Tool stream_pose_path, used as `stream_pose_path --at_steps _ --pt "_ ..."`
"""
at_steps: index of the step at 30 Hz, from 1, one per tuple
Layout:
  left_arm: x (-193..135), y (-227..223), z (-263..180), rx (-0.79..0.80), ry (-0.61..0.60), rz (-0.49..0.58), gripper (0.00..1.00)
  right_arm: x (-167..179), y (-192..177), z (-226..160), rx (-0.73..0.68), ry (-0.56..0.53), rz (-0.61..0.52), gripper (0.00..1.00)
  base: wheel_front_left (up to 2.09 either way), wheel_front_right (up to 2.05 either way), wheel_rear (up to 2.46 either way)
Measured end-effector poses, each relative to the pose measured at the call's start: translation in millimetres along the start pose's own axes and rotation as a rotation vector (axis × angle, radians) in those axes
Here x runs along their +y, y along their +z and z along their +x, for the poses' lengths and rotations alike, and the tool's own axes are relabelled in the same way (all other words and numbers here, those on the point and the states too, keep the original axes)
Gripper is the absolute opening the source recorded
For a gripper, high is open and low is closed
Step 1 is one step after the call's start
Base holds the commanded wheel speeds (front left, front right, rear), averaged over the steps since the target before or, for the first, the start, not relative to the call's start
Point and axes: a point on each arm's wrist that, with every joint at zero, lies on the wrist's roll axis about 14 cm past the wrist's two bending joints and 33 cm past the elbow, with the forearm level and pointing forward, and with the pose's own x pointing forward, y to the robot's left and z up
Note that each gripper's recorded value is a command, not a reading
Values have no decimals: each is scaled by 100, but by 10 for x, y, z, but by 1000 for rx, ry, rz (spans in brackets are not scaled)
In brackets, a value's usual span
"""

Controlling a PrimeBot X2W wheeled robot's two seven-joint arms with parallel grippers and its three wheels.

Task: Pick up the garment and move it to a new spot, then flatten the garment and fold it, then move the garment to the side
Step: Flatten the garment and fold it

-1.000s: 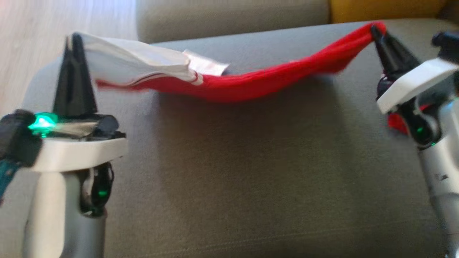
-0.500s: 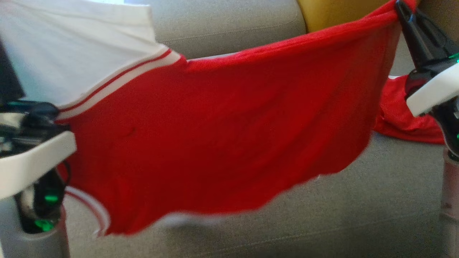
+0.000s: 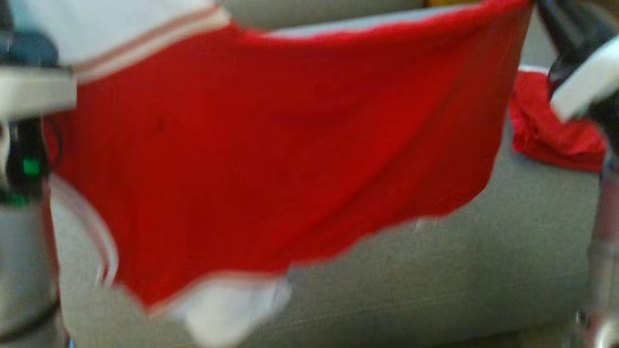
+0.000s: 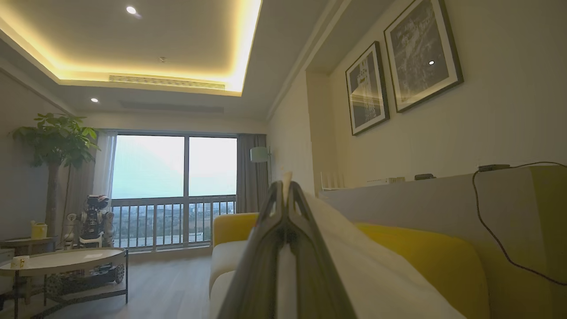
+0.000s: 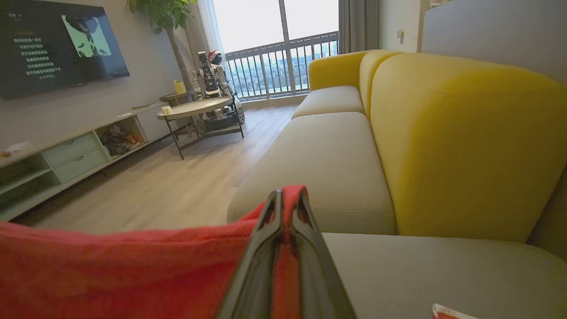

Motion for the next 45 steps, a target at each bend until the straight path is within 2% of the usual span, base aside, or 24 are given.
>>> stream_pose_path --at_steps 2,5,7,10,14,16,17,20,22,27,31,35,39,45 --pt "-8 -259 238 50 -36 10 0 -70 -10 277 18 -1 32 0 0 0 0" --pt "51 -527 692 67 -68 46 0 -122 112 776 14 2 -34 0 0 0 0" --pt "126 -571 1021 18 -67 80 0 -144 312 1119 -46 8 -57 0 0 0 0" --pt "267 -574 1431 -104 -28 71 0 -184 590 1576 -177 4 -114 0 0 0 0" --pt "410 -771 1619 -161 14 87 0 -272 645 1908 -302 -12 -141 0 0 0 0" --pt "497 -1173 1642 -112 33 102 0 -399 418 2157 -350 -34 -138 0 0 0 0" --pt "497 -1173 1642 -112 33 102 0 -399 418 2157 -350 -34 -138 0 0 0 0" --pt "460 -1537 1561 -34 7 124 0 -527 -13 2313 -316 -54 -103 0 0 0 0" --pt "401 -1610 1495 -20 -22 144 0 -572 -279 2368 -278 -61 -50 0 0 0 0" --pt "304 -1977 1072 93 -80 180 0 -560 -1139 2316 -103 -54 45 0 0 0 0" --pt "221 -2538 331 315 -145 195 0 -659 -1866 1999 64 -89 84 0 0 0 0" --pt "132 -2792 -377 490 -201 194 0 -760 -2387 1605 236 -117 74 0 0 0 0" --pt "86 -2782 -864 593 -280 254 0 -731 -2647 1297 366 -125 87 0 0 0 0" --pt "86 -2685 -1495 725 -355 306 0 -688 -2711 938 488 -109 24 0 0 0 0"
